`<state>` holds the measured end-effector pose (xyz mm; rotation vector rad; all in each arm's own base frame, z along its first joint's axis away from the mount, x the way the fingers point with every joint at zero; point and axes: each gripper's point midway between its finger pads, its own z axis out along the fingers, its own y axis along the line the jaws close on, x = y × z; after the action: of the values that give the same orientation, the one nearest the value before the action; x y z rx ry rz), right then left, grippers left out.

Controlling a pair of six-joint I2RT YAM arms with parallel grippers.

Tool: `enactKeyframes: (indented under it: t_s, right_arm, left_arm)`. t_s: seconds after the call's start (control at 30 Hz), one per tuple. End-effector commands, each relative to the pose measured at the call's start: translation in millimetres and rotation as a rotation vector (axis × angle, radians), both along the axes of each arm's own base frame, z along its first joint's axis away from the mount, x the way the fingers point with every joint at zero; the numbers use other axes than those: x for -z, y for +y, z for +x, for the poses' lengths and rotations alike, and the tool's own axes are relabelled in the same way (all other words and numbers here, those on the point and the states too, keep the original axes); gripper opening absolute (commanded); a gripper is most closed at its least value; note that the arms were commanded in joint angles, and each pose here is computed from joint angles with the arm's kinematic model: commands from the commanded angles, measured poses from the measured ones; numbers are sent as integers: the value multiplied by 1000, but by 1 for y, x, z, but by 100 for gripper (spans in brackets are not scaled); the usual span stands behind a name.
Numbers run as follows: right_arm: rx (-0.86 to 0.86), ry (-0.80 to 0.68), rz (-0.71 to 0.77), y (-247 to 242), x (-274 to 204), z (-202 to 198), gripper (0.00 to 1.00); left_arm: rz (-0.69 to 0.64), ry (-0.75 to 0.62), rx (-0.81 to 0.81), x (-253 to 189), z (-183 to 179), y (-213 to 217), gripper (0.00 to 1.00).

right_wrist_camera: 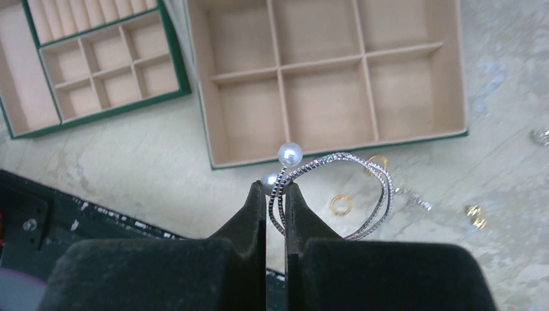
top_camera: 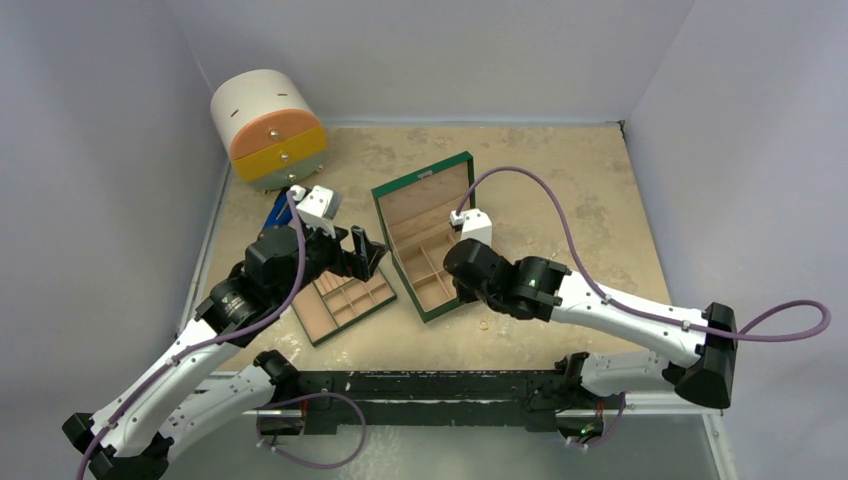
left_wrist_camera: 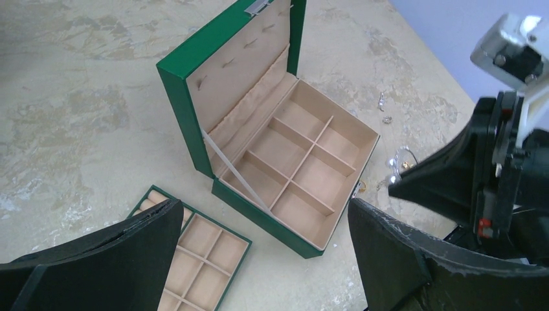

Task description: Organize the mixed jewelry

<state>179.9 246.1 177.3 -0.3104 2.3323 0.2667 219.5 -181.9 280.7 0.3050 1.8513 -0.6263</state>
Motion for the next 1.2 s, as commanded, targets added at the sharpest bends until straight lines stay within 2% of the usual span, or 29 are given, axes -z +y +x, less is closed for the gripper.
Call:
enactKeyframes:
  t_s: [0.0,0.3,0.57,1.17]
  right_arm:
    - [-49,-107,24,1,-32,33,0]
    - [-37,-128,8,-8,-18,86,0]
    - [-113,-146,45,0,3,120,0]
    - [-12,-79,163,-9,65,159,0]
  left_arm:
    - [3,-39,-14,-8,4,4,99]
    - [11,-38,-19,-6,4,5,99]
    - [24,-29,-24,-2,6,6,99]
    - [38,-14,-19,3,7,4,99]
